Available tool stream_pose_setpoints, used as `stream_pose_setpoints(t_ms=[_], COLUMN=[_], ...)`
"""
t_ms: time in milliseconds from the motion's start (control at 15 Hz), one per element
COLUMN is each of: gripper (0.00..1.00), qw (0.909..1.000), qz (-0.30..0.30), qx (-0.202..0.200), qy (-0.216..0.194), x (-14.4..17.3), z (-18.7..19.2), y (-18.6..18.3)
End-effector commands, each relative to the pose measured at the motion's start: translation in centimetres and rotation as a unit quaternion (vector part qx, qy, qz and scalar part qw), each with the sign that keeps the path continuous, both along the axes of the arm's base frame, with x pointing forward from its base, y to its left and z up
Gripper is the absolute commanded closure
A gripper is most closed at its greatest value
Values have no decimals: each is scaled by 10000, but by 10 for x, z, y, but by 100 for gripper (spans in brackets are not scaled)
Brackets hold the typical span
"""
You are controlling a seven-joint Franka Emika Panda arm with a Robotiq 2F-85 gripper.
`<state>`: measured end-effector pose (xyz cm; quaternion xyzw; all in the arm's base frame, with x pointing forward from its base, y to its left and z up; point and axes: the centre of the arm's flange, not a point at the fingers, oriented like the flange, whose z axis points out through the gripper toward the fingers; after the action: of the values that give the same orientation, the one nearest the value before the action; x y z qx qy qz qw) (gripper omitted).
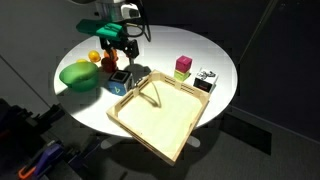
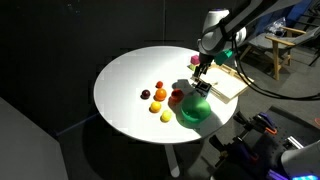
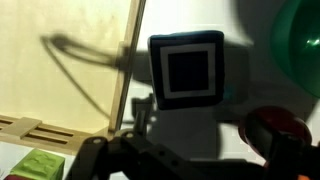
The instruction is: Put the number 4 block in the wooden crate
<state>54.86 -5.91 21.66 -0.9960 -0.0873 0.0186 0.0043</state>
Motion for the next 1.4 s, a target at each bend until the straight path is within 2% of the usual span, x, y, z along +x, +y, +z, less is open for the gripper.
stream_pose_setpoints(t_ms=[0, 333, 1067, 1200, 1333], gripper=[0, 0, 0, 27, 44], qw=[9998, 9993, 9995, 9995, 9995], qz=[168, 283, 266, 248, 213], qx=[-120, -217, -159, -153, -165], qy=[16, 102, 72, 140, 168], x=[14, 10, 5, 5, 5], z=[-16, -33, -53, -56, -57], y=[6, 7, 6, 5, 4])
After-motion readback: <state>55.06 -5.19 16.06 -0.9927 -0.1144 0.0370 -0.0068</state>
